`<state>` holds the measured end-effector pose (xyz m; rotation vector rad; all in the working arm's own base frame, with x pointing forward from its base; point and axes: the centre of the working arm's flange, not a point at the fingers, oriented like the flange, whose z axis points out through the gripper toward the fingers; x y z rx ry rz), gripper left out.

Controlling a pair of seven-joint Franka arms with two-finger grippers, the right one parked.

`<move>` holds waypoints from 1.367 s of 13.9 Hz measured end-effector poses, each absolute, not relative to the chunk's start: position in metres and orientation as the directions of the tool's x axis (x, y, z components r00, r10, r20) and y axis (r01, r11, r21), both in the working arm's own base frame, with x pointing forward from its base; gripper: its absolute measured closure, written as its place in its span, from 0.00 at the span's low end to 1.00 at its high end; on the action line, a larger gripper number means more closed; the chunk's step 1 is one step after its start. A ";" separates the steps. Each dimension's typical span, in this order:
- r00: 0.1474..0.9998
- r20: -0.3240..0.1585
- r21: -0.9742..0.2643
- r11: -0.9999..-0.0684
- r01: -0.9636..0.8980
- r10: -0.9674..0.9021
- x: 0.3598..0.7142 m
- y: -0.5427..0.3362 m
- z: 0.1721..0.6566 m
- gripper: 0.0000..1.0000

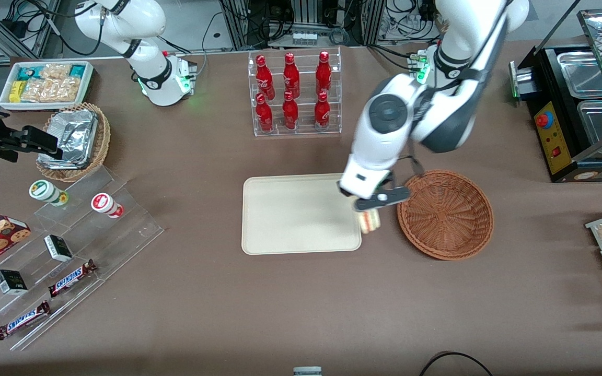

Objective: Place sandwich from basket to tray
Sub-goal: 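Carry the held sandwich over the cream tray and lower it, then open the left gripper to release the sandwich onto the tray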

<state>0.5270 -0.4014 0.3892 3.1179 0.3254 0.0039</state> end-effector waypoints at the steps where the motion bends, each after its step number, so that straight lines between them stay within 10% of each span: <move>1: 0.983 -0.006 0.001 -0.983 0.183 0.183 0.521 -0.417 0.379 0.81; 19: 0.997 0.051 0.020 -0.998 -0.059 -0.058 0.467 -0.540 0.230 0.81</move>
